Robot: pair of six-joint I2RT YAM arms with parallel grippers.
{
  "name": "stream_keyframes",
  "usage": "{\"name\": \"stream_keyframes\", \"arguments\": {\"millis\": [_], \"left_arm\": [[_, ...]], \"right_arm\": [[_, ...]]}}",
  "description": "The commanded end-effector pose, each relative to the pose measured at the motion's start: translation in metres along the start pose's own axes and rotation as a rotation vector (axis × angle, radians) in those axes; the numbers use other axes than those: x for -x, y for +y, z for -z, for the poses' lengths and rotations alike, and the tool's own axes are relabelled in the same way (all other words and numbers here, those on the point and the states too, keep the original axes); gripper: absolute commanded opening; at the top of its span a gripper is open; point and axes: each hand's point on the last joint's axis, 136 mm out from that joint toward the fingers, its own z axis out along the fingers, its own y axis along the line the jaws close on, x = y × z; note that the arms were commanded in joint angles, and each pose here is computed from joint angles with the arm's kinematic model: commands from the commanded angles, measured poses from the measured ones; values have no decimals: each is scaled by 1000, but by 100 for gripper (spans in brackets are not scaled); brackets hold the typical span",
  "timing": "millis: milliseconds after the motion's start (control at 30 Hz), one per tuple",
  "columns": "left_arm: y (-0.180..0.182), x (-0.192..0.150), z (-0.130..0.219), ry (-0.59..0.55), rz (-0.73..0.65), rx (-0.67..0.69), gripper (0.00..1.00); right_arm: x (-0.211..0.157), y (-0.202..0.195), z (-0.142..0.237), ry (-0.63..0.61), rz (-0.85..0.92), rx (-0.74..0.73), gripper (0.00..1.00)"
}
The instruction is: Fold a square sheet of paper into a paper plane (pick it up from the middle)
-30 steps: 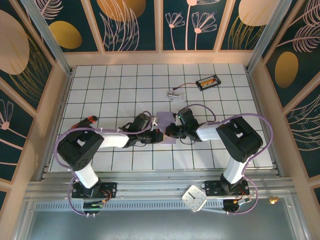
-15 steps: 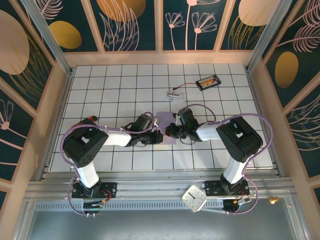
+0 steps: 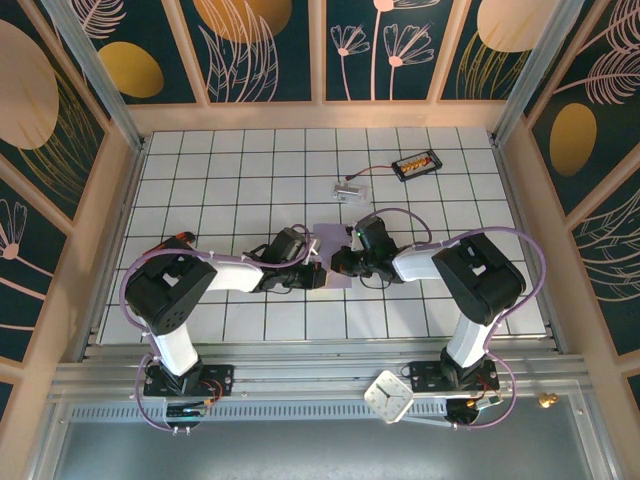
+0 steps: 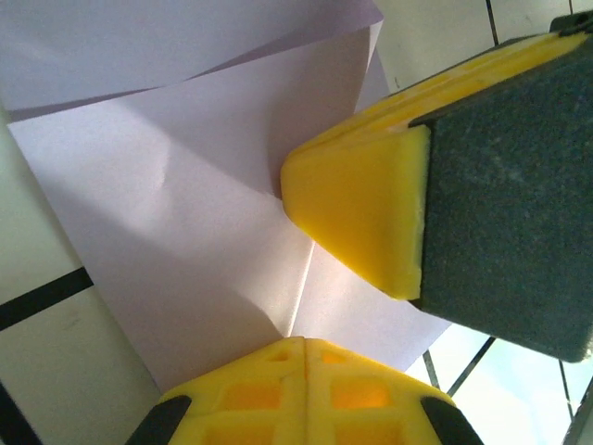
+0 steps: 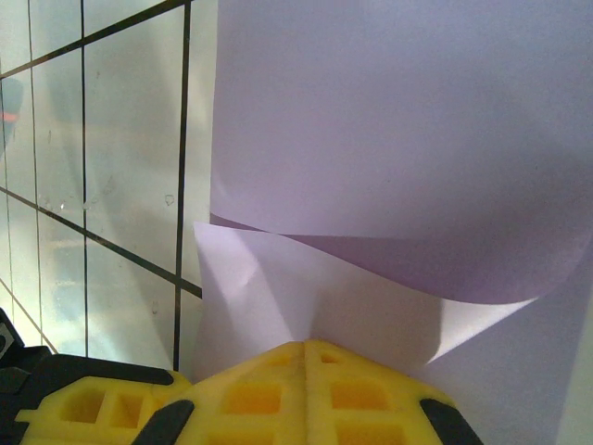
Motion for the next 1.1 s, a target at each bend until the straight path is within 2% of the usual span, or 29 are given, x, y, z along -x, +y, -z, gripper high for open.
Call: {"name": "stream_keyframes", "arguments": {"millis": [0, 700, 767, 967, 1067], "left_arm": [[39, -60, 4, 192, 46, 130, 0], [44, -100, 33, 237, 91, 117, 0], [35, -91, 37, 203, 79, 92, 0], [-24, -34, 48, 24, 64, -107, 0], [-35, -15, 47, -24, 61, -133, 0]], "right_arm": [[-23, -48, -3, 74, -57, -167, 0], [-24, -54, -4, 80, -63, -189, 0], [-25, -54, -4, 80, -64, -188, 0], [-23, -52, -4, 77, -58, -182, 0], [-22, -51, -4, 75, -57, -179, 0]]}}
